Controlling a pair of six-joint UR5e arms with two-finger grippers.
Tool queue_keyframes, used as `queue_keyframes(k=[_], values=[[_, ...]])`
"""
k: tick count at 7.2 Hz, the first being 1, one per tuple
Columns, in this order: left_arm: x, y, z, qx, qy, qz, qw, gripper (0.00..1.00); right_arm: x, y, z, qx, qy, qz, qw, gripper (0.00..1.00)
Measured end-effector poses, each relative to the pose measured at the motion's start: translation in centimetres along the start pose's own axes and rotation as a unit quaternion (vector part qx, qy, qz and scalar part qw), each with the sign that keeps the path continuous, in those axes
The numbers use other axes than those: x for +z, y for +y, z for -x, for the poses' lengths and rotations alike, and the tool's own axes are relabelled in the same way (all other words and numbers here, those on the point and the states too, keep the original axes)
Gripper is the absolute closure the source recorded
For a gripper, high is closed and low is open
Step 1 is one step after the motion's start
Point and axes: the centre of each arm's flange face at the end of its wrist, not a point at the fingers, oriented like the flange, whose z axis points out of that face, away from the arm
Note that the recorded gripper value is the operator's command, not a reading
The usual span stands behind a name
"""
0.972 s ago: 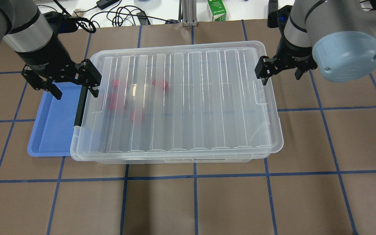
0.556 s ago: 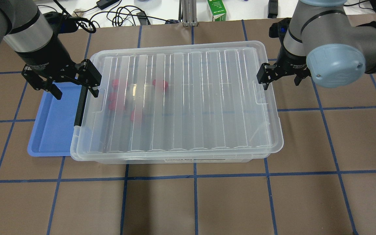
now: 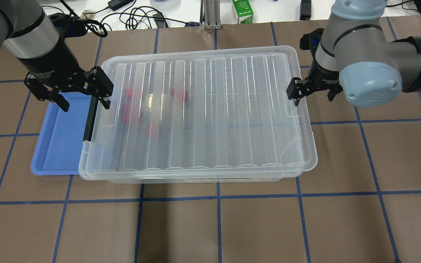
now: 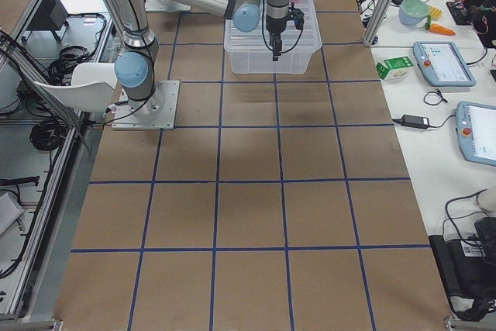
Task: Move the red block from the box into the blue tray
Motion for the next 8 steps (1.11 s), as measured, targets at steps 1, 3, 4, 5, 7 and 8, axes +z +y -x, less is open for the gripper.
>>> queue_keyframes(k=[1, 3, 4, 5, 7, 8], values=[[0.0, 0.0, 0.0, 0.0, -0.001, 0.0, 1.0, 0.0, 0.3, -0.1, -0.1, -0.001, 0.001, 0.002, 1.0, 0.0], [0.0, 0.0, 0.1, 0.002, -0.006, 0.001, 1.0, 0.0, 1.0, -0.4, -0.3, -0.015, 0.003, 0.006, 0.9999, 0.0], [0.0, 0.1, 0.1, 0.004, -0.007, 0.001, 1.0, 0.0, 1.1, -0.5, -0.6, -0.018, 0.004, 0.006, 0.9998, 0.0], [0.0, 0.1, 0.1, 0.004, -0.007, 0.002, 1.0, 0.0, 1.1, -0.6, -1.7, -0.018, 0.005, 0.006, 0.9998, 0.0], [0.1, 0.1, 0.2, 0.005, -0.008, 0.003, 1.0, 0.0, 1.3, -0.8, -4.9, -0.015, 0.005, 0.008, 0.9998, 0.0], [0.1, 0.1, 0.2, 0.005, -0.008, 0.003, 1.0, 0.0, 1.4, -0.9, -6.5, -0.019, 0.006, 0.009, 0.9998, 0.0]])
